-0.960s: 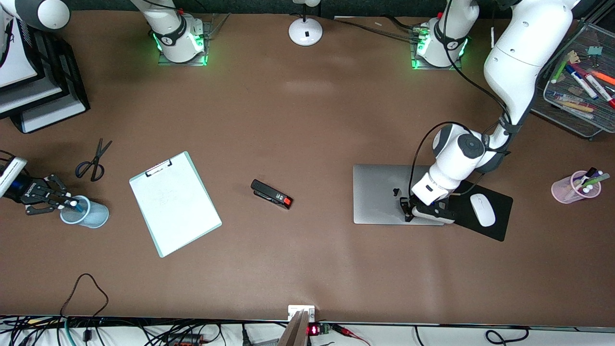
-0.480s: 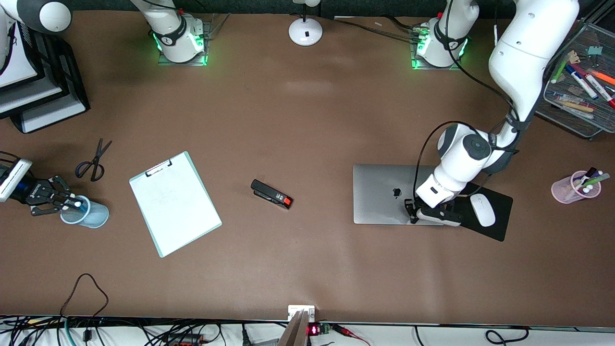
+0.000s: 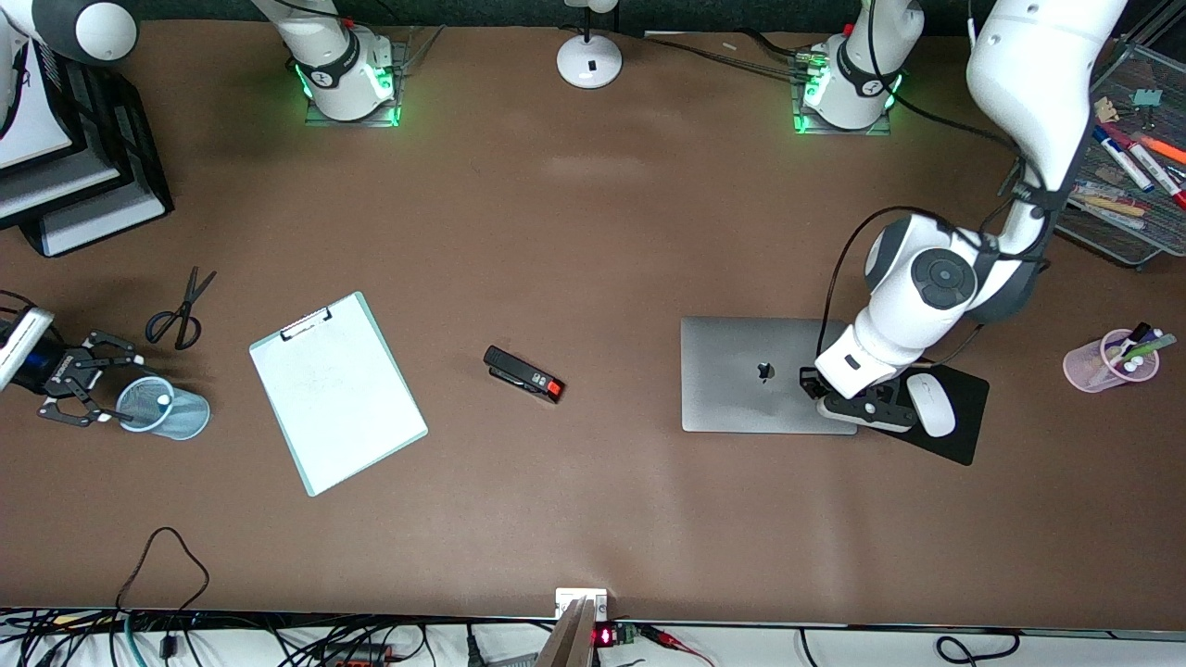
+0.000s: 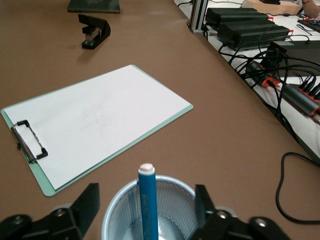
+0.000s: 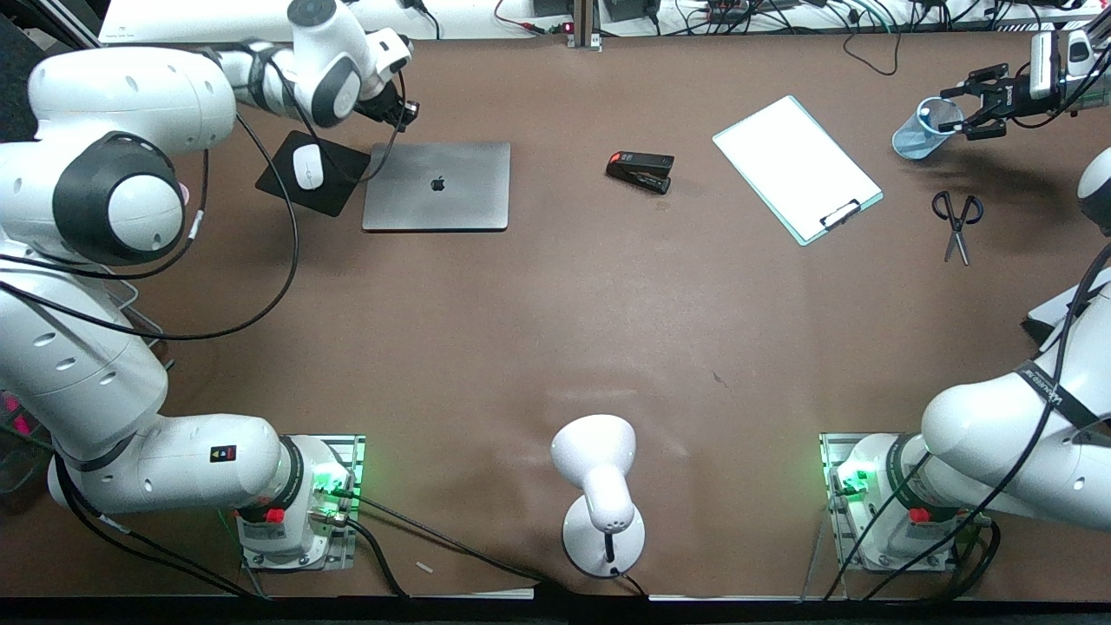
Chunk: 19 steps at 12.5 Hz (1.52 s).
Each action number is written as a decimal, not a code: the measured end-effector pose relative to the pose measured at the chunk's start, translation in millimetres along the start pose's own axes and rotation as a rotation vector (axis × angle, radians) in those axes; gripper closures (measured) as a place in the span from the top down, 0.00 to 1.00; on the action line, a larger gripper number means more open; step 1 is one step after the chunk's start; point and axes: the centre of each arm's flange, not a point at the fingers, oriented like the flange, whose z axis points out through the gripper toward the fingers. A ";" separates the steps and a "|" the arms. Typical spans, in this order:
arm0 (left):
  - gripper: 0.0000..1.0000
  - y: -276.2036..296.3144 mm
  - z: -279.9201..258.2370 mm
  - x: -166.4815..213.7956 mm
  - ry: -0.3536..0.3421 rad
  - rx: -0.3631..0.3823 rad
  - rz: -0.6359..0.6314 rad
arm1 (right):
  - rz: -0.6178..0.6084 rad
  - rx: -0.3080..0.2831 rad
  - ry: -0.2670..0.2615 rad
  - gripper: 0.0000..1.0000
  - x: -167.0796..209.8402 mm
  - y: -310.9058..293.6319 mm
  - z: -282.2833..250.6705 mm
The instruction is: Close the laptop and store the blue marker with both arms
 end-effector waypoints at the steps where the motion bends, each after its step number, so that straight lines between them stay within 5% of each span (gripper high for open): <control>1: 0.01 2.8 -18.8 3.9 -0.052 0.020 0.005 | 0.016 0.017 -0.007 1.00 7.6 0.6 -5.5; 8: 0.05 13.1 -126.7 12.8 -0.327 0.099 0.041 | 0.147 0.074 -0.115 1.00 135.5 3.0 -84.9; 11: 0.34 10.3 -141.7 6.8 -0.382 0.105 0.092 | 0.226 0.107 -0.158 1.00 197.2 6.8 -83.9; 17: 0.99 -4.6 -171.0 6.5 -0.358 0.068 0.067 | 0.341 0.138 -0.269 1.00 279.4 22.3 -49.4; 19: 1.00 -9.6 -198.7 4.3 -0.323 0.060 0.046 | 0.383 0.152 -0.318 1.00 313.7 24.4 -23.0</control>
